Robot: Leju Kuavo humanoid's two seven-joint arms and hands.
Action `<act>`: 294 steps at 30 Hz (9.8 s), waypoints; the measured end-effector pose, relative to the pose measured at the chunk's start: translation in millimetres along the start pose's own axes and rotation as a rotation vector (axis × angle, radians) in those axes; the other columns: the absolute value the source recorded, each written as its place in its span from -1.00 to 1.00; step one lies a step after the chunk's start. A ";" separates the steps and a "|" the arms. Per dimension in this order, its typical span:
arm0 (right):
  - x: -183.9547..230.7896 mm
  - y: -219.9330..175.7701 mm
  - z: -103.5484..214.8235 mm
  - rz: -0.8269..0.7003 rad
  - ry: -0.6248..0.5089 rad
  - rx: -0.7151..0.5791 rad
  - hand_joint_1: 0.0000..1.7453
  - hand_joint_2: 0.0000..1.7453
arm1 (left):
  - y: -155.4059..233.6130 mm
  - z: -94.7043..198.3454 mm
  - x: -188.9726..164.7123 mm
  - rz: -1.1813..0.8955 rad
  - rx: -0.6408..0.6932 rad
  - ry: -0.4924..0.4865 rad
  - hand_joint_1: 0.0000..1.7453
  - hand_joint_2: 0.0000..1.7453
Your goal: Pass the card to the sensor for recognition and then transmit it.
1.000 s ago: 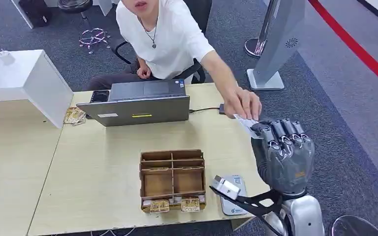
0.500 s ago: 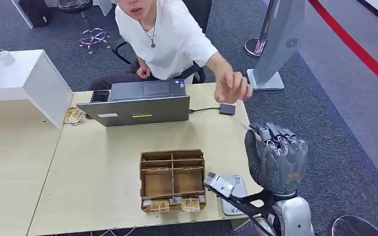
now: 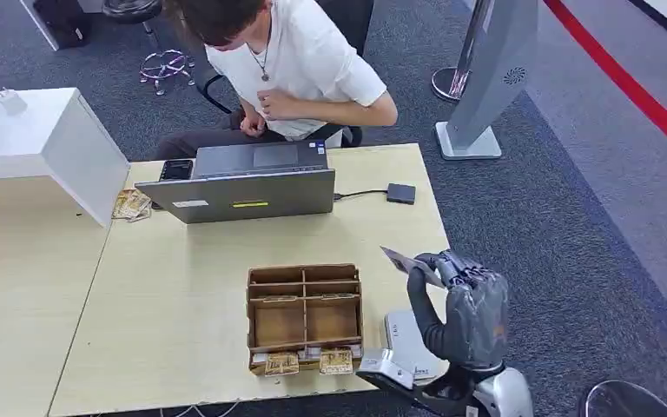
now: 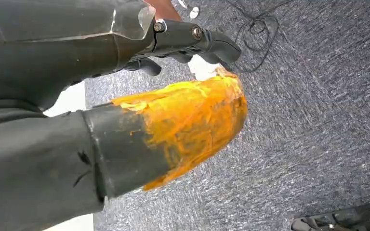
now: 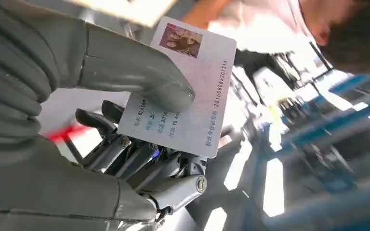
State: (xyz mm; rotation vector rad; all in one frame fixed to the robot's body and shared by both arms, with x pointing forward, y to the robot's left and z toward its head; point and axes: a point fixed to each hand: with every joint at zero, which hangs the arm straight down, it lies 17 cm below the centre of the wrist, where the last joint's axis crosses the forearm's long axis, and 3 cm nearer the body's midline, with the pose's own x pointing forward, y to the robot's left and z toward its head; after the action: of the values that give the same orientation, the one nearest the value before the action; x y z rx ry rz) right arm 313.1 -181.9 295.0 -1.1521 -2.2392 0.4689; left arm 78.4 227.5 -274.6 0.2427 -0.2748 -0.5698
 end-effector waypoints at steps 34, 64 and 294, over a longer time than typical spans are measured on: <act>-93.9 56.4 113.7 -0.390 0.512 0.205 1.00 1.00 | 0.2 1.4 0.0 0.055 0.032 0.023 -1.00 -1.00; -112.3 81.0 158.4 -0.393 0.612 0.307 1.00 1.00 | -4.6 2.8 0.8 0.063 0.024 0.036 -1.00 -1.00; 55.5 90.1 39.0 -0.294 -0.083 0.264 -1.00 1.00 | -1.7 0.6 2.1 -0.018 -0.001 -0.003 -1.00 -1.00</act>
State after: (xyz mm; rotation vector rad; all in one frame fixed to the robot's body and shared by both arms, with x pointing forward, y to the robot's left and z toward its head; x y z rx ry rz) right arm 318.7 -87.0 234.2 -0.6680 -2.2845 0.6745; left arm 79.1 224.8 -274.2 0.2440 -0.2753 -0.5876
